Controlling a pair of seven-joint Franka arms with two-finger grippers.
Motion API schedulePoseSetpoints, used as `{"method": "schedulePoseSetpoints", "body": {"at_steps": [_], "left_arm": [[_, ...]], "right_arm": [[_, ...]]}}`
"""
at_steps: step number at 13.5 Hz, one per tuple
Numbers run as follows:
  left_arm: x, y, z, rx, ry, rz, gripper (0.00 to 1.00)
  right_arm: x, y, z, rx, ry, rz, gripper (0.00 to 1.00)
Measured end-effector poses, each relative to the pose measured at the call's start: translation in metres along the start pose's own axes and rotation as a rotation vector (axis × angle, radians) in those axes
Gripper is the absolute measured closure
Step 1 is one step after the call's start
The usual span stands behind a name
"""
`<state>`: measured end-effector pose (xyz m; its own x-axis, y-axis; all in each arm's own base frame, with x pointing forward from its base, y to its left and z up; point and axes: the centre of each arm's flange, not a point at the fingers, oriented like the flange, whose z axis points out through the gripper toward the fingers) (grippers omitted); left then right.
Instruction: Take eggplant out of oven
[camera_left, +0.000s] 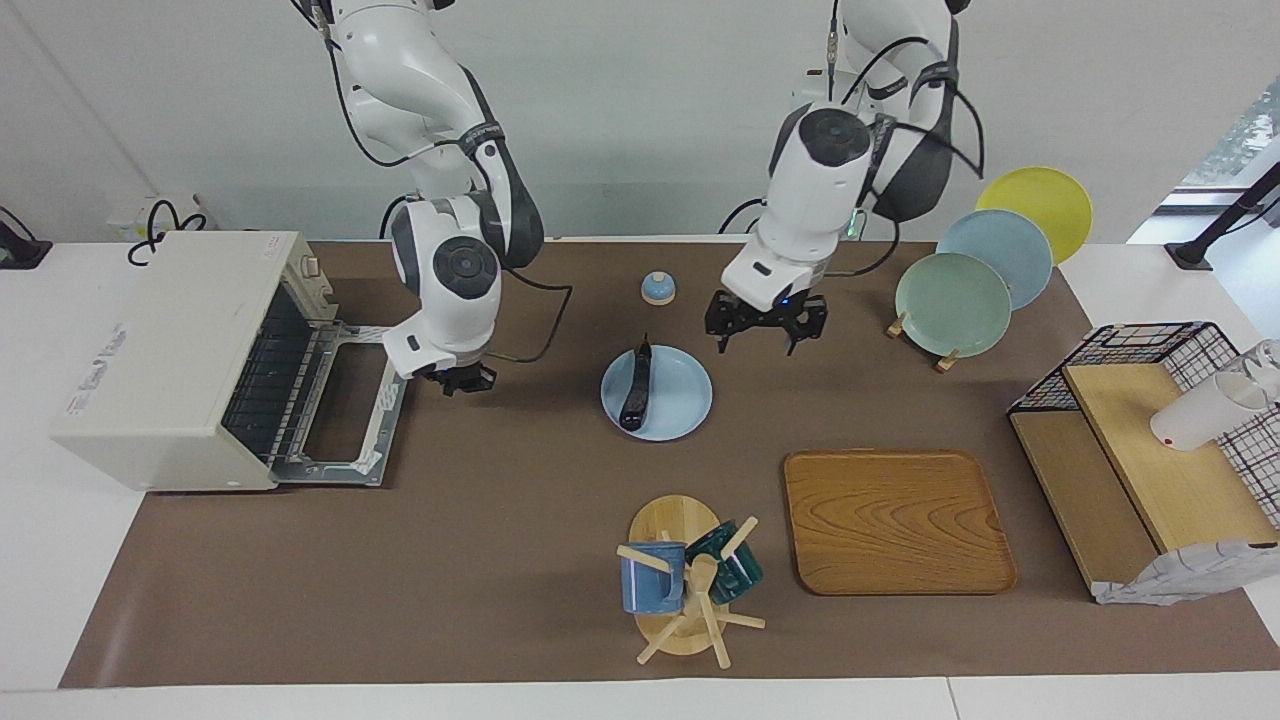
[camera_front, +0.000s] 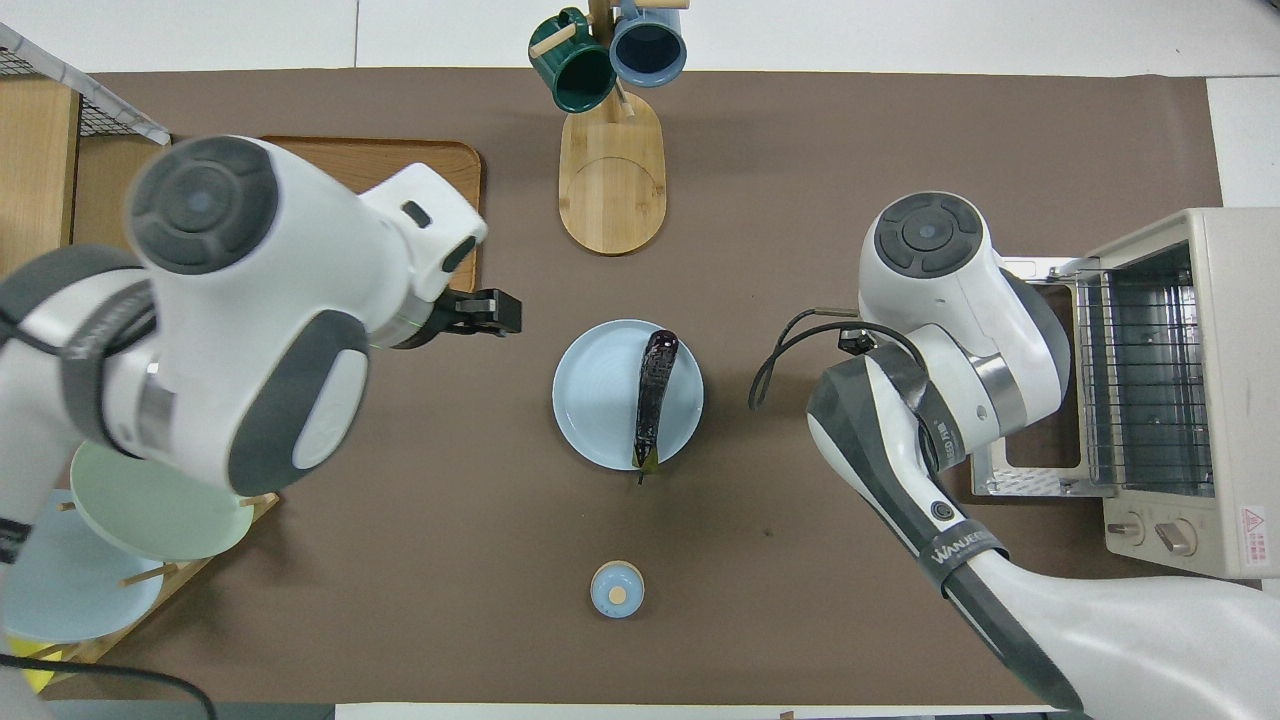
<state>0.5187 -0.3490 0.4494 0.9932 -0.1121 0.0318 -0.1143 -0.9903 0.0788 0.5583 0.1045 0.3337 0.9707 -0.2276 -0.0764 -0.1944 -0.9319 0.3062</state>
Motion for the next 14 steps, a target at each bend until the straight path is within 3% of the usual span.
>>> {"method": "schedulePoseSetpoints", "body": {"at_steps": [3, 7, 12, 14], "left_arm": [[-0.023, 0.049, 0.063, -0.012, -0.007, 0.044, 0.0], [-0.043, 0.089, 0.125, -0.029, 0.006, 0.055, 0.0], [-0.051, 0.103, 0.147, -0.033, 0.006, 0.079, 0.0], [-0.049, 0.101, 0.147, -0.031, 0.009, 0.074, 0.06]], "right_arm": [[0.012, 0.041, 0.039, 0.05, 0.022, -0.005, 0.99], [0.004, 0.033, 0.049, 0.054, 0.019, -0.024, 0.99], [0.007, 0.044, 0.055, 0.056, 0.01, -0.031, 0.99], [0.007, 0.044, 0.055, 0.056, 0.011, -0.039, 0.99]]}}
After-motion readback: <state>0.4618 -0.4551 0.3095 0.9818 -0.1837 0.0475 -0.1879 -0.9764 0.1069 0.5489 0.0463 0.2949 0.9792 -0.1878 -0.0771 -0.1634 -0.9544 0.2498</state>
